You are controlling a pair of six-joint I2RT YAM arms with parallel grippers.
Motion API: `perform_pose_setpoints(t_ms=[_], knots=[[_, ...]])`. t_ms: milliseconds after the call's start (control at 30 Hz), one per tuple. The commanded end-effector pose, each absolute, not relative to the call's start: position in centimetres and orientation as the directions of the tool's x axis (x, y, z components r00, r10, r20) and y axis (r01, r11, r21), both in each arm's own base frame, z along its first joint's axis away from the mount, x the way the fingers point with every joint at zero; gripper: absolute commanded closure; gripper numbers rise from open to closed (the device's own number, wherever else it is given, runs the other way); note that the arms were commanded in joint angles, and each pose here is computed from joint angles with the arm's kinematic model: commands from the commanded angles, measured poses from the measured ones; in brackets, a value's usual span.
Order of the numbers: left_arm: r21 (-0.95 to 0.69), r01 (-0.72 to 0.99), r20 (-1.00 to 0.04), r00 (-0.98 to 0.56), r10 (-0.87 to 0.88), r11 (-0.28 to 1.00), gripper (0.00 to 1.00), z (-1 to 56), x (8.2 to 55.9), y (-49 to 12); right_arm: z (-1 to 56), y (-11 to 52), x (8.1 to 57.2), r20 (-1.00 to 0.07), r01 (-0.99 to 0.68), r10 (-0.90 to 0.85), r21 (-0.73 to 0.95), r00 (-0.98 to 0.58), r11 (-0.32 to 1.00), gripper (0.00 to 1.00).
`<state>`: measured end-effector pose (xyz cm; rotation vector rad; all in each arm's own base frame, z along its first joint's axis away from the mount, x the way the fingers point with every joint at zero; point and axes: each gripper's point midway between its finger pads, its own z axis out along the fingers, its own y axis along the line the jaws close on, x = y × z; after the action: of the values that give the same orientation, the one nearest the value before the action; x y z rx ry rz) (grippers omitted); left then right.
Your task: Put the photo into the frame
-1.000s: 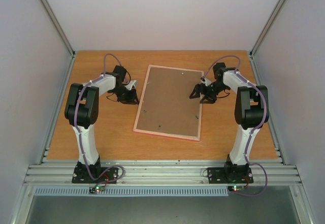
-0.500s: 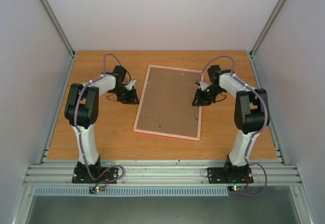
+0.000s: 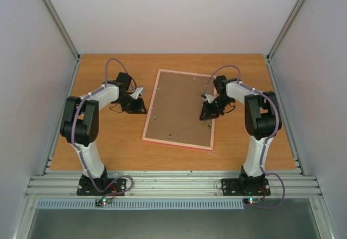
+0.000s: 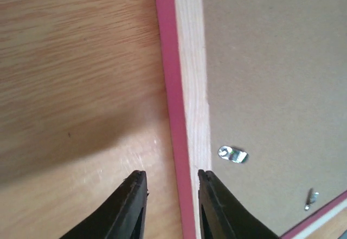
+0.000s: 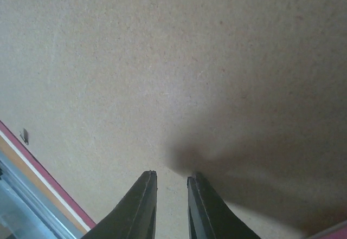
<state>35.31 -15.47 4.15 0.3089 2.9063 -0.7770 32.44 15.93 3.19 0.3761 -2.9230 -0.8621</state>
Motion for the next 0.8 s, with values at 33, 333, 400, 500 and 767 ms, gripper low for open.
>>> perform_pose_setpoints(t_ms=[33, 333, 400, 500, 767], knots=[[-0.413, 0.366, -0.375, -0.903, 0.211, 0.834, 0.66, 8.0, 36.6, -14.8, 4.8, 16.9, 33.8, -0.121, -0.318, -0.305, 0.566, -0.945, 0.760, 0.81], [-0.356, 0.392, -0.434, -0.873, 0.222, 0.848, 0.45, 8.2, 41.8, -15.7, 7.2, 22.6, 35.9, -0.214, -0.387, -0.327, 0.623, -0.920, 0.680, 0.79], [-0.330, 0.405, -0.438, -0.866, 0.242, 0.853, 0.43, 7.8, 43.1, -16.2, 6.7, 23.6, 36.2, -0.200, -0.372, -0.321, 0.635, -0.926, 0.677, 0.80], [-0.326, 0.398, -0.426, -0.872, 0.243, 0.857, 0.43, 6.7, 44.1, -16.6, 5.9, 24.9, 36.1, -0.198, -0.384, -0.338, 0.633, -0.920, 0.672, 0.80], [-0.318, 0.397, -0.356, -0.892, 0.280, 0.861, 0.49, 3.8, 42.1, -16.7, 2.8, 25.8, 33.8, -0.116, -0.360, -0.380, 0.649, -0.918, 0.671, 0.80]])
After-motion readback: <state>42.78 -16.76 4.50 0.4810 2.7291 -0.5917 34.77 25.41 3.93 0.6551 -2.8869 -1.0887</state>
